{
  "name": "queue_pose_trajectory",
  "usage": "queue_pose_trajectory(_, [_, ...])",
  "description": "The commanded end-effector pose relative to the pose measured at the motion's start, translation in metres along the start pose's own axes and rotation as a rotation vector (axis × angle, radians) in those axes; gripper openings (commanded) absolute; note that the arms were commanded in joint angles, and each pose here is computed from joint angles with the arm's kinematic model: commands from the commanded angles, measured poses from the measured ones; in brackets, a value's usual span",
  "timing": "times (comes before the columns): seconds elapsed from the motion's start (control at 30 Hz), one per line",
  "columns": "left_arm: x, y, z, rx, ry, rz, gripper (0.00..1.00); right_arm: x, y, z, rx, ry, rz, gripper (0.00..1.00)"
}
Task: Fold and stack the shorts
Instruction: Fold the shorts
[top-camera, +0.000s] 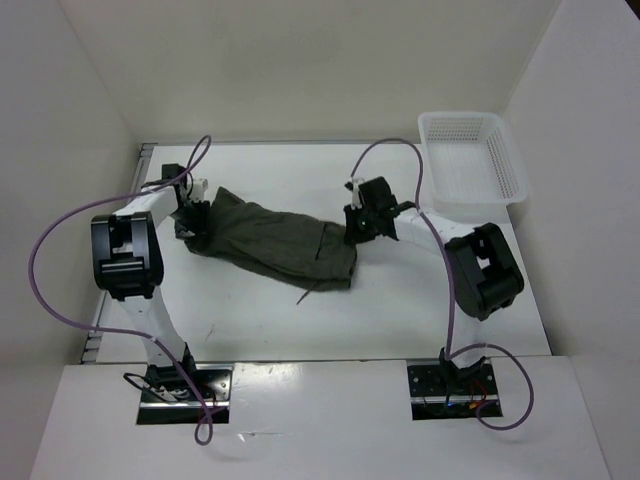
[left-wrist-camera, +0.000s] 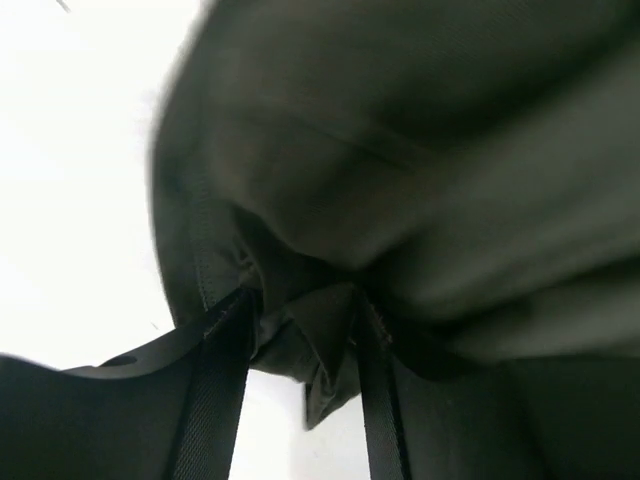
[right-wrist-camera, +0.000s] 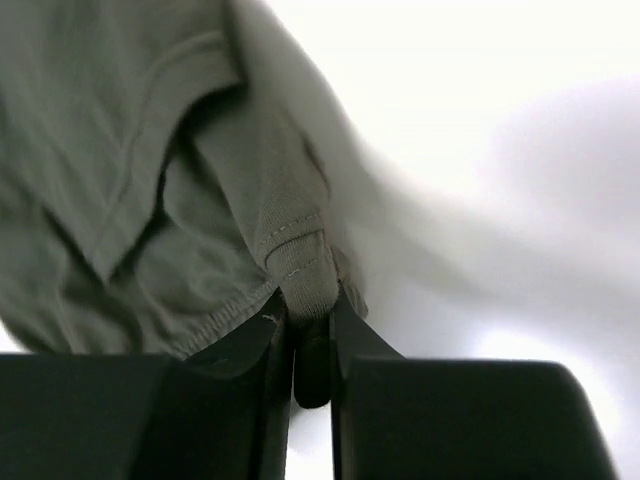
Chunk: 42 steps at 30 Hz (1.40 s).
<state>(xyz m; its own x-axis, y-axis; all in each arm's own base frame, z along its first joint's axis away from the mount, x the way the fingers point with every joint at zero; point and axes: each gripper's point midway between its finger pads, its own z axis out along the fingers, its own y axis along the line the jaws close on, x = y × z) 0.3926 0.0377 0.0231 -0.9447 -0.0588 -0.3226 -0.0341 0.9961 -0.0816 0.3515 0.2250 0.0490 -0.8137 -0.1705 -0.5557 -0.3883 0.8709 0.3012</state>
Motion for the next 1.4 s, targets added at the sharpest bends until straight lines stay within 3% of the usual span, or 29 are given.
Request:
queue_pose_trajectory(0.0, [0.02, -0.029, -0.025, 0.097, 0.035, 0.023, 0.51, -0.111, -0.048, -0.011, 0.249, -0.274, -0.256, 0.03])
queue_pose_trajectory(0.03, [0.023, -0.032, -0.031, 0.11, 0.032, 0.023, 0.53, -0.122, -0.047, -0.009, 0.25, -0.288, -0.271, 0.06])
queue_pose_trajectory(0.17, [0.036, -0.049, -0.045, 0.154, 0.051, 0.044, 0.57, -0.171, -0.04, -0.01, 0.233, -0.355, -0.274, 0.63])
queue_pose_trajectory(0.2, [0.029, -0.05, -0.052, 0.153, 0.031, 0.047, 0.59, -0.171, -0.037, -0.011, 0.221, -0.353, -0.259, 0.66])
queue_pose_trajectory(0.37, [-0.047, -0.023, -0.107, 0.117, -0.228, 0.019, 0.59, -0.16, -0.039, -0.025, 0.22, -0.344, -0.189, 0.69])
queue_pose_trajectory(0.43, [-0.07, -0.013, -0.106, 0.091, -0.276, 0.016, 0.58, -0.146, -0.043, -0.031, 0.222, -0.322, -0.138, 0.68])
queue_pose_trajectory(0.67, [-0.072, -0.004, -0.031, 0.04, -0.149, 0.016, 0.47, -0.107, -0.038, -0.022, 0.161, -0.236, -0.126, 0.51])
queue_pose_trajectory(1.07, [-0.052, -0.012, 0.009, 0.07, -0.036, 0.019, 0.47, -0.066, -0.033, -0.01, 0.097, -0.147, -0.087, 0.58])
queue_pose_trajectory(1.2, [-0.052, -0.016, 0.008, 0.091, -0.037, 0.019, 0.23, -0.048, -0.026, -0.003, 0.036, -0.099, -0.071, 0.58])
queue_pose_trajectory(1.3, [-0.05, -0.022, 0.013, 0.106, -0.026, 0.026, 0.19, -0.03, -0.022, 0.004, 0.015, -0.057, -0.049, 0.59])
queue_pose_trajectory(1.37, [-0.044, -0.023, 0.018, 0.116, -0.007, 0.023, 0.1, -0.024, -0.023, 0.005, 0.017, -0.044, -0.046, 0.56])
